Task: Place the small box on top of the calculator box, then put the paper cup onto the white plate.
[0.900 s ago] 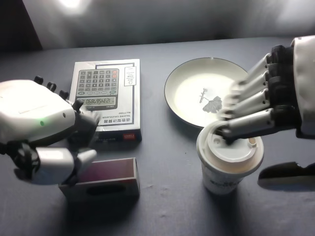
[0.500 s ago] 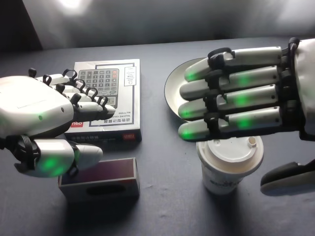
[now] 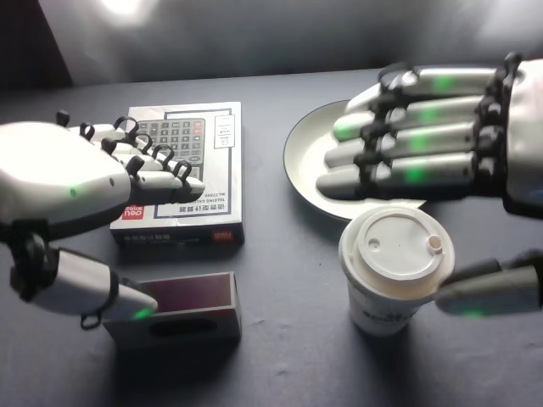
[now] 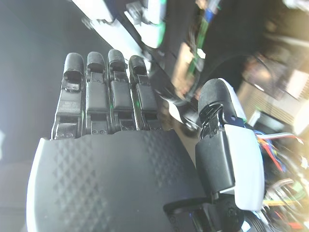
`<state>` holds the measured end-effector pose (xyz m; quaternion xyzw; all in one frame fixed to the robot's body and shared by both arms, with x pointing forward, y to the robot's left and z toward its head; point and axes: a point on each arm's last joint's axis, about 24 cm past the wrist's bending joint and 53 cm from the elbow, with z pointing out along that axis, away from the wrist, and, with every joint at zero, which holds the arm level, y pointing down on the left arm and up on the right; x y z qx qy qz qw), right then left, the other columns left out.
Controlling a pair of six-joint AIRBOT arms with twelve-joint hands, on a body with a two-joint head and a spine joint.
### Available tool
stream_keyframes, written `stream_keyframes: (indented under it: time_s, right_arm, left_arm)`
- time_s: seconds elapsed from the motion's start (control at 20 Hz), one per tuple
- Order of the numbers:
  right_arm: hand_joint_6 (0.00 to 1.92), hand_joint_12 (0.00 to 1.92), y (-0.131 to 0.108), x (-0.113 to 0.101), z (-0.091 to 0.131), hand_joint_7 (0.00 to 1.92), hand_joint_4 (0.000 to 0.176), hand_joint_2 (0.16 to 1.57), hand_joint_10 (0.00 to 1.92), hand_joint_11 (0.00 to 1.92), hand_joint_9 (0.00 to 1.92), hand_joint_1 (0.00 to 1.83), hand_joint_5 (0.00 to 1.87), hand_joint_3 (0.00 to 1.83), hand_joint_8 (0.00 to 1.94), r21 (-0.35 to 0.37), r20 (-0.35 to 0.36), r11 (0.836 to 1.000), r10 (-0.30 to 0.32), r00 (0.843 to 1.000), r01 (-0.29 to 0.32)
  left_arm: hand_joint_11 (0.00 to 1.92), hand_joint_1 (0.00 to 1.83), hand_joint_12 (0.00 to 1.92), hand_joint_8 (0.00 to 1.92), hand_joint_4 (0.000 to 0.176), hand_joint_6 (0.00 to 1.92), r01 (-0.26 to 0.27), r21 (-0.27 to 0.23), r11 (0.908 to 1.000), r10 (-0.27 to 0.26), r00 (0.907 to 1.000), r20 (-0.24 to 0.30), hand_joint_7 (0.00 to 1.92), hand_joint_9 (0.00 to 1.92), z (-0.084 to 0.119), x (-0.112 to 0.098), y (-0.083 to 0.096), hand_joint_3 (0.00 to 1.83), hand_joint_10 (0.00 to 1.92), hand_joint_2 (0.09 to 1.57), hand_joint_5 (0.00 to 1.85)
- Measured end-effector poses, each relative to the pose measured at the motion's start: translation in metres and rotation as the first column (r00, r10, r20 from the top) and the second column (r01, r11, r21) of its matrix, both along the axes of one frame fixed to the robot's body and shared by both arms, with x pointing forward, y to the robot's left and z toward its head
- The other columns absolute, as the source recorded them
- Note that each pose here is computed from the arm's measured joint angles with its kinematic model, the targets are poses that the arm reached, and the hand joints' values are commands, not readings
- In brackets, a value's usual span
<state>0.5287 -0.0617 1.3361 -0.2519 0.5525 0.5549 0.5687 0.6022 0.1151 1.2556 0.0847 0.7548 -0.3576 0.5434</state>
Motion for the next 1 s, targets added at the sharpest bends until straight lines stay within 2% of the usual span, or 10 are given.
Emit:
stream_keyframes:
  time_s: [0.05,0.1,0.15,0.25,0.3,0.35,0.45,0.6,0.8,1.0]
  right_arm:
    - [0.0,0.51,-0.001,0.004,-0.002,0.26,0.0,1.26,0.01,0.0,0.22,0.0,0.23,0.0,0.01,-0.016,-0.02,0.999,-0.042,0.999,0.042]
    - [0.0,0.54,-0.002,0.008,-0.004,0.25,0.0,1.26,0.01,0.0,0.21,0.0,0.22,0.0,0.0,-0.027,-0.051,0.997,-0.078,0.996,0.077]
    - [0.01,0.58,-0.005,0.012,-0.009,0.27,0.0,1.3,0.01,0.0,0.22,0.0,0.26,0.01,0.01,-0.045,-0.079,0.993,-0.117,0.99,0.113]
    - [0.01,0.6,-0.013,0.024,-0.02,0.28,0.0,1.32,0.0,0.0,0.22,0.0,0.28,0.01,0.0,-0.089,-0.125,0.978,-0.198,0.972,0.187]
    - [0.01,0.62,-0.015,0.028,-0.022,0.27,0.0,1.33,0.01,0.0,0.22,0.0,0.27,0.0,0.0,-0.098,-0.136,0.974,-0.218,0.966,0.206]
    - [0.0,0.61,-0.018,0.032,-0.023,0.27,0.0,1.33,0.0,0.0,0.21,0.0,0.28,0.0,0.0,-0.101,-0.152,0.969,-0.238,0.959,0.225]
    - [0.0,0.59,-0.017,0.032,-0.024,0.27,0.0,1.34,0.01,0.0,0.21,0.0,0.28,0.0,0.0,-0.099,-0.173,0.968,-0.243,0.955,0.229]
    - [0.0,0.6,-0.015,0.031,-0.026,0.26,0.0,1.33,0.0,0.0,0.21,0.0,0.26,0.0,0.0,-0.101,-0.183,0.968,-0.243,0.953,0.228]
    - [0.0,0.64,-0.016,0.032,-0.025,0.28,0.0,1.33,0.01,0.0,0.22,0.0,0.27,0.0,0.0,-0.096,-0.189,0.968,-0.247,0.951,0.232]
    - [0.0,0.64,-0.016,0.032,-0.025,0.26,0.0,1.35,0.0,0.0,0.21,0.0,0.27,0.0,0.0,-0.096,-0.189,0.968,-0.247,0.951,0.232]
  left_arm:
    - [0.0,0.57,0.45,0.0,0.0,0.0,0.014,0.012,0.9998,-0.015,0.9999,0.009,0.19,0.15,0.002,0.0,-0.004,0.0,0.0,1.07,0.18]
    - [0.0,0.76,0.45,0.0,0.0,0.0,0.021,0.012,0.9997,-0.021,0.9998,0.006,0.19,0.15,0.001,-0.002,-0.007,0.0,0.0,1.05,0.15]
    - [0.0,1.07,0.37,0.0,0.0,0.0,0.02,0.006,0.9998,-0.02,0.9998,0.003,0.13,0.12,-0.006,-0.005,-0.01,0.0,0.0,1.02,0.13]
    - [0.0,1.16,0.26,0.0,0.0,0.0,0.006,-0.027,0.9996,-0.006,0.9996,-0.029,0.08,0.09,-0.02,-0.011,-0.014,0.0,0.0,1.06,0.09]
    - [0.0,1.17,0.31,0.0,0.0,0.0,-0.003,-0.035,0.9994,0.002,0.9997,-0.026,0.09,0.1,-0.021,-0.012,-0.013,0.0,0.01,1.06,0.1]
    - [0.0,1.16,0.29,0.0,0.0,0.0,-0.039,-0.072,0.9967,0.038,0.9991,-0.017,0.1,0.1,-0.017,-0.009,-0.01,0.01,0.0,1.08,0.09]
    - [0.0,1.17,0.32,0.0,0.0,0.0,-0.103,-0.108,0.9887,0.105,0.9945,0.008,0.1,0.1,-0.012,-0.007,-0.003,0.01,0.0,1.09,0.1]
    - [0.0,1.19,0.26,0.0,0.0,0.0,-0.191,-0.143,0.9711,0.188,0.9816,-0.03,0.08,0.07,-0.023,-0.011,0.005,0.01,0.0,1.1,0.09]
    - [0.0,1.17,0.27,0.0,0.0,0.01,-0.301,-0.162,0.9397,0.295,0.9534,-0.064,0.09,0.09,-0.037,-0.011,0.015,0.0,0.0,1.11,0.1]
    - [0.0,1.17,0.2,0.0,0.0,0.0,-0.329,-0.155,0.9316,0.314,0.9426,-0.114,0.07,0.07,-0.056,-0.013,0.006,0.0,0.0,1.12,0.07]
